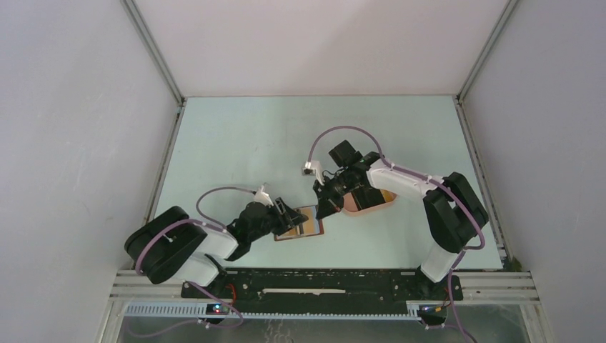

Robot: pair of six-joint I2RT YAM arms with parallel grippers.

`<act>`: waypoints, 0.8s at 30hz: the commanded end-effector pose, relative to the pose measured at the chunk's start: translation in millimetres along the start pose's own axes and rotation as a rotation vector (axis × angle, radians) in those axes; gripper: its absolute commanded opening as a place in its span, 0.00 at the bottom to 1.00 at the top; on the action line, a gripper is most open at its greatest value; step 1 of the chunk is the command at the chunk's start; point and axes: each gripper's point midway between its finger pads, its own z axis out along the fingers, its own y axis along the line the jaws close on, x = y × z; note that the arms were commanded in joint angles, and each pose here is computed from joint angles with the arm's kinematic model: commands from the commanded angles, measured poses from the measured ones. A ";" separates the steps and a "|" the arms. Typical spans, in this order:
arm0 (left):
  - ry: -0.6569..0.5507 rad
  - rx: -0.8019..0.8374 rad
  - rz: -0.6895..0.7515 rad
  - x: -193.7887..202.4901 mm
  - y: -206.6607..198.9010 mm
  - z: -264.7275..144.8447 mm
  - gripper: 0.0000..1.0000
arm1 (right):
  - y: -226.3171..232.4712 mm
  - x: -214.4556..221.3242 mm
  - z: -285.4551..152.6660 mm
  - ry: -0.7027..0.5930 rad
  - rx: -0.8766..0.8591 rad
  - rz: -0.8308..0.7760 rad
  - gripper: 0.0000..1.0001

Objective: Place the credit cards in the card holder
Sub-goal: Insert the credit card into the card holder.

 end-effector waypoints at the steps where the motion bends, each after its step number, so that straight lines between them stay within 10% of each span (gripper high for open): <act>1: 0.071 -0.169 0.095 16.2 43.3 -8.8 0.55 | 13.9 -28.1 -7.9 -0.100 -0.103 0.068 0.02; 24: 0.051 -0.222 0.248 -1.6 35.1 -21.4 0.73 | -0.1 -37.8 -26.4 -0.172 -0.074 0.141 0.02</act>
